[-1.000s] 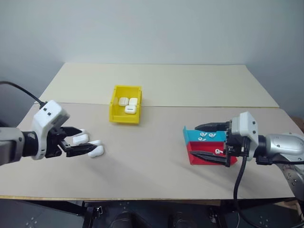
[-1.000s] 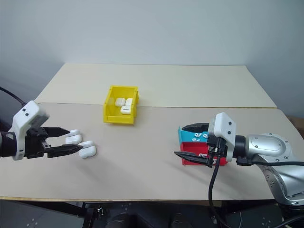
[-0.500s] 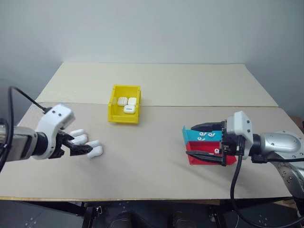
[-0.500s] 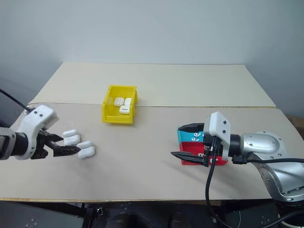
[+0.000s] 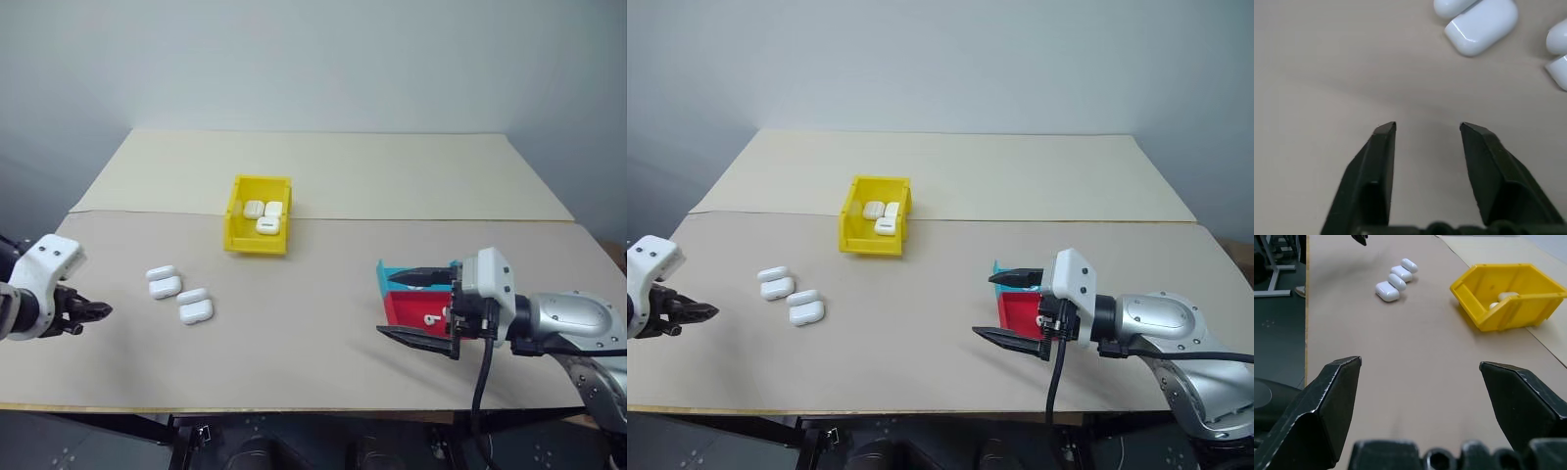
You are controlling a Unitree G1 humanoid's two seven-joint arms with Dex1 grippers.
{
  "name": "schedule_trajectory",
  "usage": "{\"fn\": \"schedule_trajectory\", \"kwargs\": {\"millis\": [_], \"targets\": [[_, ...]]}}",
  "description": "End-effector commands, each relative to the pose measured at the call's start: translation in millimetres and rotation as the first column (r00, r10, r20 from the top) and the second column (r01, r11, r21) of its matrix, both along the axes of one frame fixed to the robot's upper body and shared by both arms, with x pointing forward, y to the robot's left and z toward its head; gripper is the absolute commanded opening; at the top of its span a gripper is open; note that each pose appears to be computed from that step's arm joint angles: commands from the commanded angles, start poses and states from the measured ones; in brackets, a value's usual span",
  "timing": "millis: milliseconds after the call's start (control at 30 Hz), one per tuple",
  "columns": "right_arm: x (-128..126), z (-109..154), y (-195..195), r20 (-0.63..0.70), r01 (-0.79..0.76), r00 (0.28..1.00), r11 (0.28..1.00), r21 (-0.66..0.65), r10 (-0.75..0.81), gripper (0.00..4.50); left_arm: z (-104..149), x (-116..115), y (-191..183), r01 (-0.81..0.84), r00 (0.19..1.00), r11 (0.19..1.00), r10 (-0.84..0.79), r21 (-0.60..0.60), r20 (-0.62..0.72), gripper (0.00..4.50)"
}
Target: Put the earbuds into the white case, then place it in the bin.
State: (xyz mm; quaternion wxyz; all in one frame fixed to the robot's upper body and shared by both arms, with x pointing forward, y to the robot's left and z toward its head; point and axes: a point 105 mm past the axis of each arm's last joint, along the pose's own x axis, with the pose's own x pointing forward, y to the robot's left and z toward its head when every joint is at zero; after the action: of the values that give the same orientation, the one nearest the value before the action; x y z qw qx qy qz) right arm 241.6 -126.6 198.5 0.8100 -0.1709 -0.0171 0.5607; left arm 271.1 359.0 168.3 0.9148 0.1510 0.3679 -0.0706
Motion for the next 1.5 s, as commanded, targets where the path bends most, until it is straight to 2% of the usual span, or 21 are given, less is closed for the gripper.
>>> {"fn": "schedule_trajectory", "kwargs": {"millis": [33, 100, 133, 233, 400, 567, 1300, 1500], "targets": [[-3.1, 7.7, 7.2, 0.040, -0.006, 0.999, 1.000, 0.023, 0.005, 4.50, -0.5, 19.4, 6.2, 0.098, 0.985, 0.993, -0.107, 0.067, 0.138, 0.62], [-4.2, 8.1, 8.4, 0.042, 0.001, 0.999, 0.999, 0.033, -0.002, 4.50, -11.0, 27.7, 8.0, 0.119, 0.981, 0.989, -0.131, 0.085, 0.143, 0.08], [-5.4, 8.5, 8.9, 0.042, 0.003, 0.999, 0.999, 0.039, -0.005, 4.50, -16.1, 30.7, 6.9, 0.139, 0.980, 0.986, -0.150, 0.090, 0.127, 0.03], [-9.5, 8.9, 9.9, 0.042, 0.015, 0.999, 0.999, 0.052, -0.017, 4.50, -31.3, 38.1, -4.8, 0.265, 0.960, 0.962, -0.269, 0.064, 0.078, 0.03], [-12.4, 8.9, 12.1, 0.037, 0.036, 0.999, 0.997, 0.066, -0.039, 4.50, -40.1, 62.4, -9.0, 0.277, 0.953, 0.957, -0.285, 0.086, 0.104, 0.03], [-16.7, 9.0, 12.9, 0.031, 0.047, 0.998, 0.996, 0.073, -0.050, 4.50, -48.0, 75.3, -20.3, 0.338, 0.936, 0.937, -0.344, 0.083, 0.070, 0.03], [-20.0, 12.8, 14.4, 0.040, 0.058, 0.997, 0.995, 0.080, -0.061, 4.50, -54.4, 117.2, -74.1, 0.507, 0.853, 0.859, -0.512, 0.073, 0.098, 0.03], [-20.3, 12.9, 14.9, 0.041, 0.054, 0.998, 0.995, 0.082, -0.057, 4.50, -46.4, 123.4, -96.4, 0.585, 0.800, 0.810, -0.586, 0.043, 0.128, 0.03]]}}
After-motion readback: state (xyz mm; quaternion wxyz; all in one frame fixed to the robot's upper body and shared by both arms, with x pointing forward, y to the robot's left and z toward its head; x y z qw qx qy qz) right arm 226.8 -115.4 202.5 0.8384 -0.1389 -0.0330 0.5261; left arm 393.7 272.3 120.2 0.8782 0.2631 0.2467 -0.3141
